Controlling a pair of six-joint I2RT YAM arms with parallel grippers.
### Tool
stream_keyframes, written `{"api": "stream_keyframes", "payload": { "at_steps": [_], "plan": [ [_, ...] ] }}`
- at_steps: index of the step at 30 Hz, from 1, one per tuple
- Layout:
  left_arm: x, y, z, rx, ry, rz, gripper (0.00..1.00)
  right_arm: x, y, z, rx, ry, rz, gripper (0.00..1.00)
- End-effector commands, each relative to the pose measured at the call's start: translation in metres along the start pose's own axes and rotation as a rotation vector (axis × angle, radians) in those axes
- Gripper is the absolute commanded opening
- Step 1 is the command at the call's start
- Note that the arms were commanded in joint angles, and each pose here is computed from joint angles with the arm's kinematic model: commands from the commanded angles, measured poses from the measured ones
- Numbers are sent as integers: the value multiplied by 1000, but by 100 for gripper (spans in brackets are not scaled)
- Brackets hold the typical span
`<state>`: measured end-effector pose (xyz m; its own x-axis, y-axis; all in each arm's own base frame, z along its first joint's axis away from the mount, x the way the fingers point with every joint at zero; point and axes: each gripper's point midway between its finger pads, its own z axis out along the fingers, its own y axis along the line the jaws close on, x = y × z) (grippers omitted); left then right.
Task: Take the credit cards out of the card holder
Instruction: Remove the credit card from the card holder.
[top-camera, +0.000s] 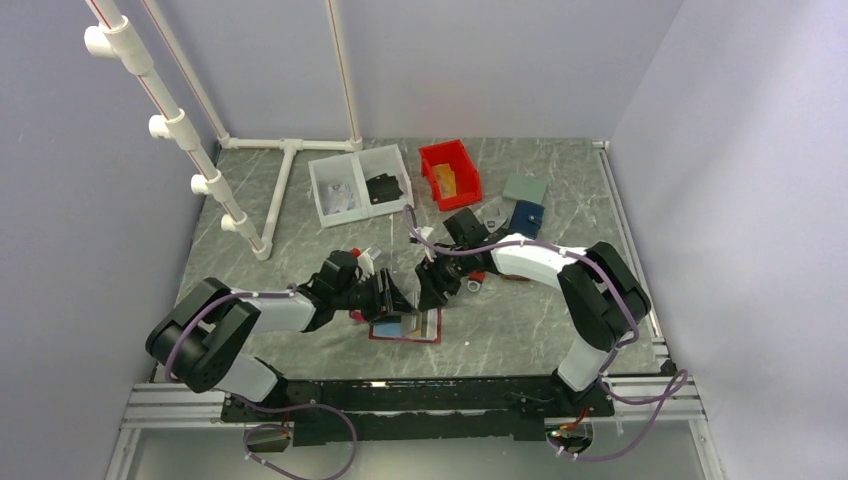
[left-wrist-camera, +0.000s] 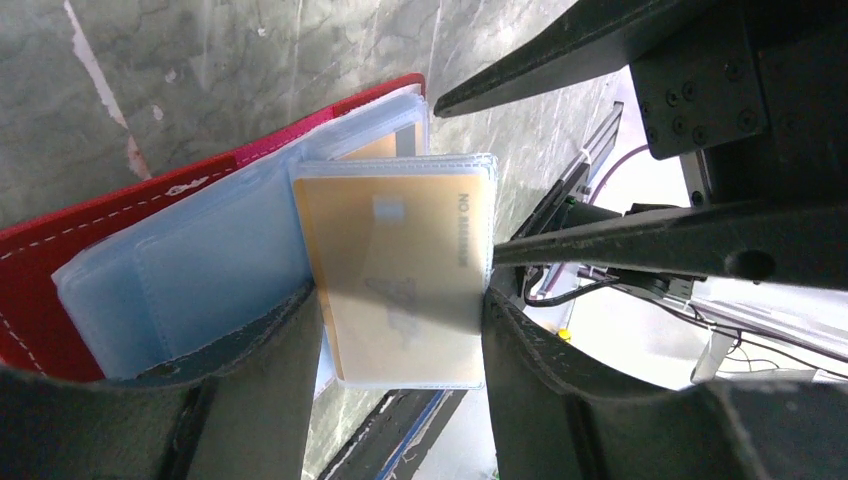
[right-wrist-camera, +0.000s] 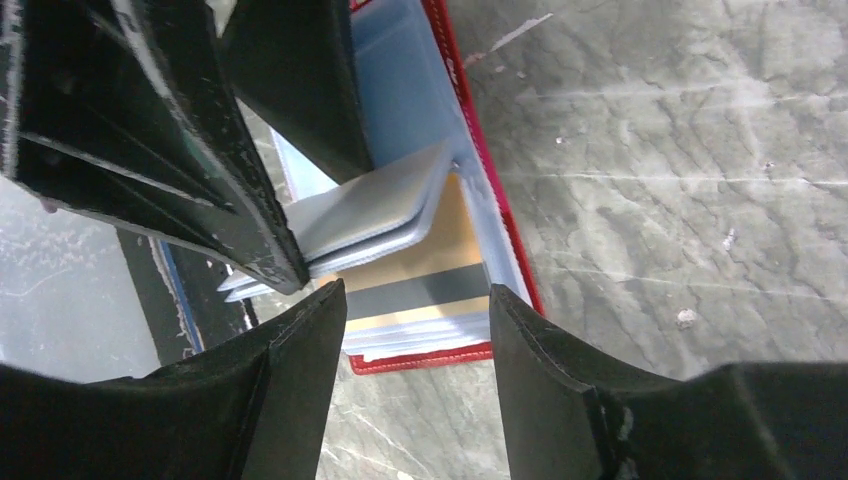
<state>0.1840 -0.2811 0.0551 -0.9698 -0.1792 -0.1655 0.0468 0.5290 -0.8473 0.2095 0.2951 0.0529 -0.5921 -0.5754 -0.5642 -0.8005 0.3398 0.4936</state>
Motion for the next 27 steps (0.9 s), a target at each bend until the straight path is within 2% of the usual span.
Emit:
{"api": "stream_keyframes", "payload": {
  "at_steps": [1,5,11,21,27],
  "plan": [
    [-4,-16,2,88,3,30,48,-25,17,-8,-60,-67,-46,57],
    [-3,-15,4,90,10,26,48,-28,12,-10,-24,-76,-30,56],
    [-3,-13,6,85,17,21,48,-32,8,-15,-7,-95,-15,45],
    [-1,-13,9,99,32,16,47,-35,14,-17,-41,-113,2,44],
    [-1,-15,11,107,37,20,47,-32,2,-12,14,-105,32,45]
  ]
}}
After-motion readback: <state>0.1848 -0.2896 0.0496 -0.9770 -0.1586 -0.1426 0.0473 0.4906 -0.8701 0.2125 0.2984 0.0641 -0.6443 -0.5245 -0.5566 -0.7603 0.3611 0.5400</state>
